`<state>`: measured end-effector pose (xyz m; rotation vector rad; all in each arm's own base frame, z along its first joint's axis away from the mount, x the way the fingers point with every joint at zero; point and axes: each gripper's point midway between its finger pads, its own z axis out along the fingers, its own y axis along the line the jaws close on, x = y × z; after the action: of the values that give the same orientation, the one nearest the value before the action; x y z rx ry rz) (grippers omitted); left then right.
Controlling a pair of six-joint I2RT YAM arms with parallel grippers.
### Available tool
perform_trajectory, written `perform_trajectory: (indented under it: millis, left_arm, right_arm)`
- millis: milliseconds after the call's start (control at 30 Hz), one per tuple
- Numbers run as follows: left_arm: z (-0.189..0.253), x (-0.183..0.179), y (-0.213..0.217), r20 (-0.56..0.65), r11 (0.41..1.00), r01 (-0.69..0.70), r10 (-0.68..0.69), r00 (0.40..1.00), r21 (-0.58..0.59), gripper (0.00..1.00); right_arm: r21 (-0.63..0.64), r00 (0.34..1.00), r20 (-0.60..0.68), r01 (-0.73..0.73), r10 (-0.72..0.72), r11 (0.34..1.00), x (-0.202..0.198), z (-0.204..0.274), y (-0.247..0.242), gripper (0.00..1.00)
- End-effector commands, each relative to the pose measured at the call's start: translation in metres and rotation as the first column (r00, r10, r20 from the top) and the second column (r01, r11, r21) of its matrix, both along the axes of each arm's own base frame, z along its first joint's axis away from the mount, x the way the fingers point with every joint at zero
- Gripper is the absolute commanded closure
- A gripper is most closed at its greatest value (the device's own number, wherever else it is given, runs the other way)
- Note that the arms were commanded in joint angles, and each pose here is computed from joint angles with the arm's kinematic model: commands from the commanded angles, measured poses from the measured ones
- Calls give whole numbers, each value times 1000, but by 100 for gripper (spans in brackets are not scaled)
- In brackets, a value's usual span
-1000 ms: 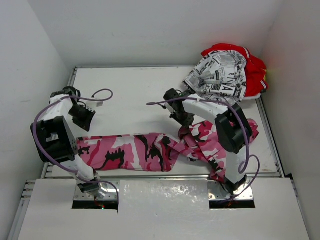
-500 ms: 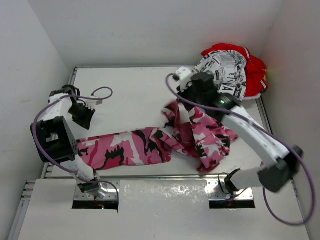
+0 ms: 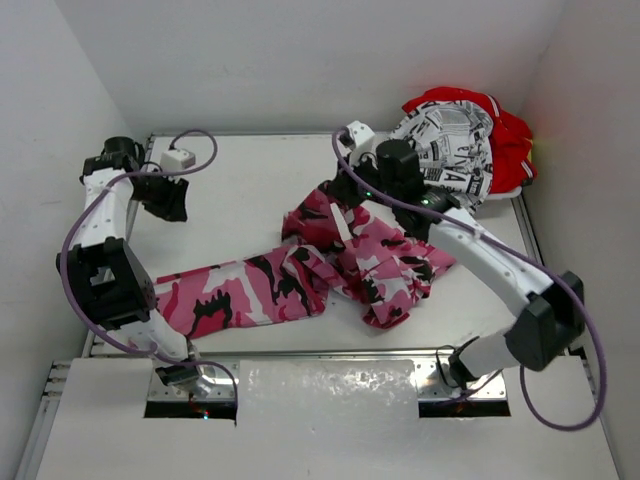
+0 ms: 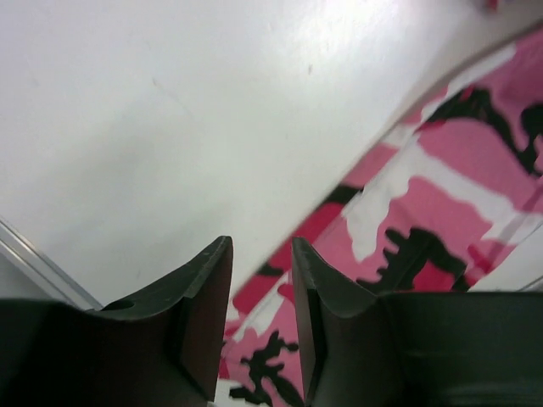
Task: Fold and stack the trousers
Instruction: Flatten the trousers out
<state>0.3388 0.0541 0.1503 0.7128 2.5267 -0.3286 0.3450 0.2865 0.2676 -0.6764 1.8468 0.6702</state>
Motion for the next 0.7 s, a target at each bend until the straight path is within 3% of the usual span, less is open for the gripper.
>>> perform_trajectory:
  millis: [0,67,100,133,200,233,267,333,367,400,433,467,500,600,633,667]
  left_arm:
    - [30,24,-20,103,992,-23,37,994,-126,68]
    - [30,33,-19,107,990,-37,52,993,-134,67]
    - [35,36,-21,118,990,-25,42,992,-141,67]
    - [38,35,-25,123,989,-11,29,992,-145,66]
    - [50,37,-33,163,986,31,-4,987,-163,60]
    - [59,38,-37,195,985,51,-18,981,-168,57]
    - [65,38,-42,217,981,69,-29,976,-179,53]
    - [79,40,-52,274,970,111,-49,961,-217,50]
    - [80,40,-54,273,966,104,-36,961,-238,48]
    - [79,45,-53,282,967,98,-28,959,-236,47]
    - [75,45,-53,272,967,89,-21,962,-240,46]
    - [66,44,-53,248,967,79,-18,969,-241,46]
    - [59,43,-54,231,967,78,-21,973,-242,46]
    - [39,38,-71,196,966,115,-69,978,-234,40]
    - [36,38,-81,196,963,139,-94,976,-231,36]
    - [32,36,-86,187,960,141,-96,978,-240,32]
  right_arm:
    - [202,996,-7,-84,87,976,14,25,56,100]
    - [217,993,-13,-112,118,970,14,28,83,100]
    - [179,993,-59,-86,98,980,23,6,93,100]
    - [195,995,-33,-84,92,977,30,23,103,100]
    - [159,993,-114,-4,22,987,45,-3,115,100]
    - [193,992,-126,13,11,981,53,10,123,100]
    - [173,987,-161,18,10,985,57,1,128,95]
    - [190,971,-206,-82,122,978,61,-4,162,79]
    - [120,948,-274,-133,161,984,47,-22,170,64]
    - [77,937,-284,-190,204,979,40,-28,180,41]
    - [17,946,-197,-259,257,966,42,-14,196,30]
    - [-60,939,-244,-265,243,962,33,-25,187,20]
    - [-92,936,-263,-267,235,959,31,-35,181,1]
    - [1,966,-217,-141,138,990,46,6,130,1]
    - [-2,943,-330,-37,34,999,54,-37,89,1]
    - [92,972,-233,19,3,996,53,15,63,1]
